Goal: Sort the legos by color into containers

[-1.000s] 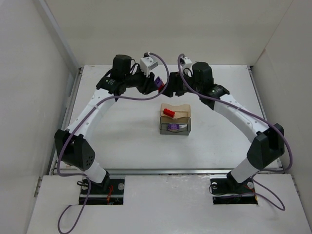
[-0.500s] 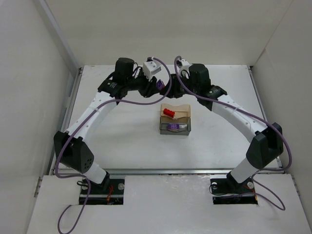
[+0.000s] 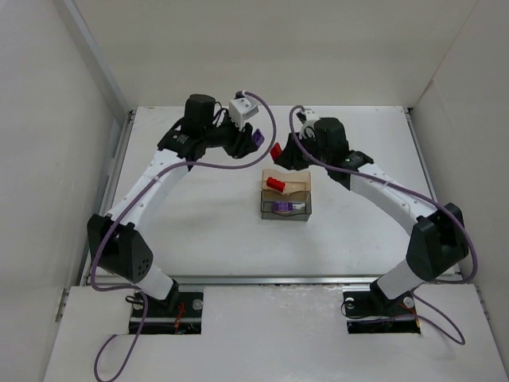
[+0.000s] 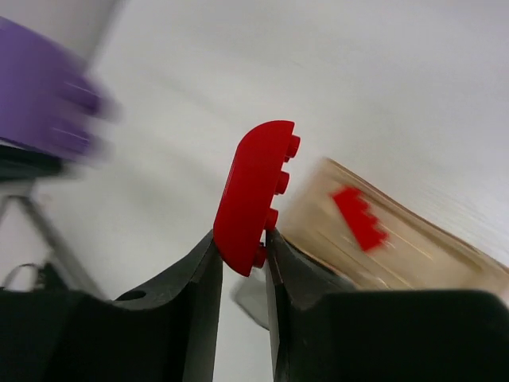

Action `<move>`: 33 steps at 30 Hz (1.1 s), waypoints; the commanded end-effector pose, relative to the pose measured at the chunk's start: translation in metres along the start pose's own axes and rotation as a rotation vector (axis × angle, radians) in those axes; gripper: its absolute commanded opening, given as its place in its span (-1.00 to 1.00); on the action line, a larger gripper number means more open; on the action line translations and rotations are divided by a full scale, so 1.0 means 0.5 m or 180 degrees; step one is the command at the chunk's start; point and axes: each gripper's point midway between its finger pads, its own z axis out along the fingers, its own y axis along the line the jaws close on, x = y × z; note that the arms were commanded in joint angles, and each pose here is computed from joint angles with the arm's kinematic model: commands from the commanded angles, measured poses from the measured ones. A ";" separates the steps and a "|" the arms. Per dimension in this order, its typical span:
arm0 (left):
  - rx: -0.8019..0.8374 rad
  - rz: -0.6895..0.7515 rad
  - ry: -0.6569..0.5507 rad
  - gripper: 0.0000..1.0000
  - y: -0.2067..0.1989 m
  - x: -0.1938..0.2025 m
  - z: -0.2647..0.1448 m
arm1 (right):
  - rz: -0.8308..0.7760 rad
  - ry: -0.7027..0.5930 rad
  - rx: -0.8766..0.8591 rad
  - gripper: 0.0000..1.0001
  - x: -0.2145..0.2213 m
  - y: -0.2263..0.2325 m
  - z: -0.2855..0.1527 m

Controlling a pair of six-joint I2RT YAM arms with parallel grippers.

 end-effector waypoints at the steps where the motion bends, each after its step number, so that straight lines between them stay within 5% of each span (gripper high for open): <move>1: -0.0105 0.0142 -0.0457 -1.00 0.013 -0.085 -0.054 | -0.0140 0.0419 0.0846 -1.00 0.095 -0.160 -0.022; 10: -0.0035 0.0163 -0.0360 -1.00 0.005 -0.032 -0.040 | -0.1062 0.0682 0.0825 -1.00 0.124 -0.167 -0.017; 14: -0.0070 0.0190 -0.0351 -1.00 0.006 -0.029 -0.044 | -0.1413 0.1137 0.0911 -0.98 0.164 -0.184 0.011; 18: -0.0069 0.0297 -0.0324 -1.00 0.009 -0.020 -0.041 | -0.1482 0.1451 0.0965 -0.71 0.209 -0.200 0.028; 23: -0.0009 0.0282 -0.0234 -1.00 0.003 0.005 -0.037 | -0.1361 0.1227 0.0969 0.23 0.178 -0.188 0.051; 28: 0.0106 0.0337 -0.0153 -1.00 -0.009 0.029 -0.033 | -0.1291 0.1047 0.0938 0.41 0.138 -0.154 0.044; 33: 0.0533 0.0773 0.0287 -1.00 -0.059 0.119 0.028 | -0.1005 0.0391 0.1111 0.70 0.039 -0.138 -0.032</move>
